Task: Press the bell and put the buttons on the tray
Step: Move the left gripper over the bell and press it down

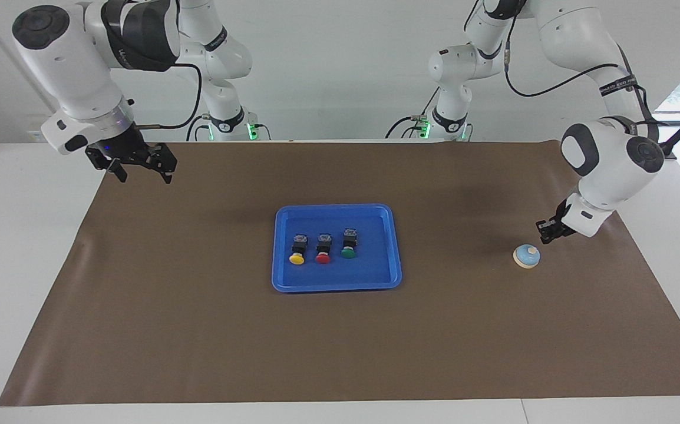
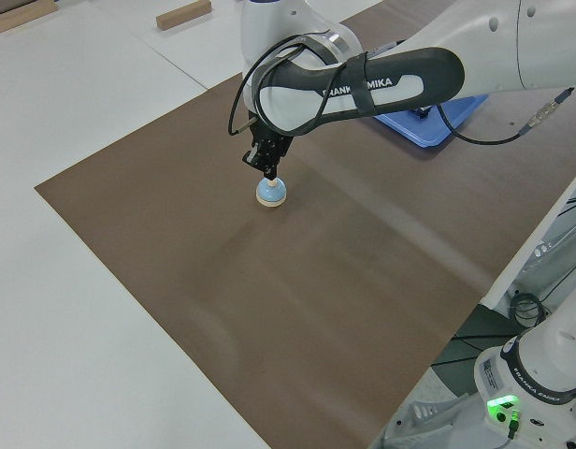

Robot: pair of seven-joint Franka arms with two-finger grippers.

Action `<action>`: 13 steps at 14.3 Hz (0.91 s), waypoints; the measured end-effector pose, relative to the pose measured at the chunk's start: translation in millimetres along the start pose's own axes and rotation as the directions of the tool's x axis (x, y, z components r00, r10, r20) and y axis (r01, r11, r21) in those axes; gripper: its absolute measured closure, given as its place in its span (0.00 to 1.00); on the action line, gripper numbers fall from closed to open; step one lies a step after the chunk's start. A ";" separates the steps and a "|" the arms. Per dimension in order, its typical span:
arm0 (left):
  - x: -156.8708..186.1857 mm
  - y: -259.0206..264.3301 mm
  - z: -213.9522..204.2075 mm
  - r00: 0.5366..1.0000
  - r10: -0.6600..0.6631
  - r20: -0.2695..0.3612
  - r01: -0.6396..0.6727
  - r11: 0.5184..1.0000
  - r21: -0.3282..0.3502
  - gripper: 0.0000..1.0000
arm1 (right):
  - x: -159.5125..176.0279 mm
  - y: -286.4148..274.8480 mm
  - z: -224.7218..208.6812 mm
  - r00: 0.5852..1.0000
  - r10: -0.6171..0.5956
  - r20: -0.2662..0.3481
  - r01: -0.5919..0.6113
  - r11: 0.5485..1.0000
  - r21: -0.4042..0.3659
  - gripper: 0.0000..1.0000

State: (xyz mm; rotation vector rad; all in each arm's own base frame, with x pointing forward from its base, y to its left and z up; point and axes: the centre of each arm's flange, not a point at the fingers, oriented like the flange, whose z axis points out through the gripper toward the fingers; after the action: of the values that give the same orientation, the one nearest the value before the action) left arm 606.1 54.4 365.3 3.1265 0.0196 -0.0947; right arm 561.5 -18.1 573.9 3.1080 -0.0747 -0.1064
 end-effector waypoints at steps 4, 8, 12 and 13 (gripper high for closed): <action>6.3 12.2 22.2 1.000 0.021 0.003 -0.021 1.000 -0.001 0.99 | 0.0 0.0 -0.1 1.000 0.000 0.000 0.000 1.000 0.000 0.00; 7.2 14.2 26.2 1.000 0.024 0.007 -0.024 1.000 -0.001 0.99 | 0.0 0.0 0.0 1.000 0.000 0.000 0.000 1.000 0.000 0.00; 6.9 14.9 21.7 0.999 0.025 0.029 -0.025 1.000 -0.003 0.93 | 0.0 0.0 -0.1 1.000 0.000 0.000 0.000 1.000 0.000 0.00; 7.3 16.4 13.1 0.998 0.028 0.051 -0.028 1.000 -0.004 0.83 | 0.0 0.0 -0.1 1.000 0.000 0.000 0.000 1.000 0.000 0.00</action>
State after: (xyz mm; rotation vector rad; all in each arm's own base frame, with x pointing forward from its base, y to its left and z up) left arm 612.9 37.8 352.0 3.1183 -0.0241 -0.1746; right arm 561.5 -18.1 574.0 3.1080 -0.0747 -0.1062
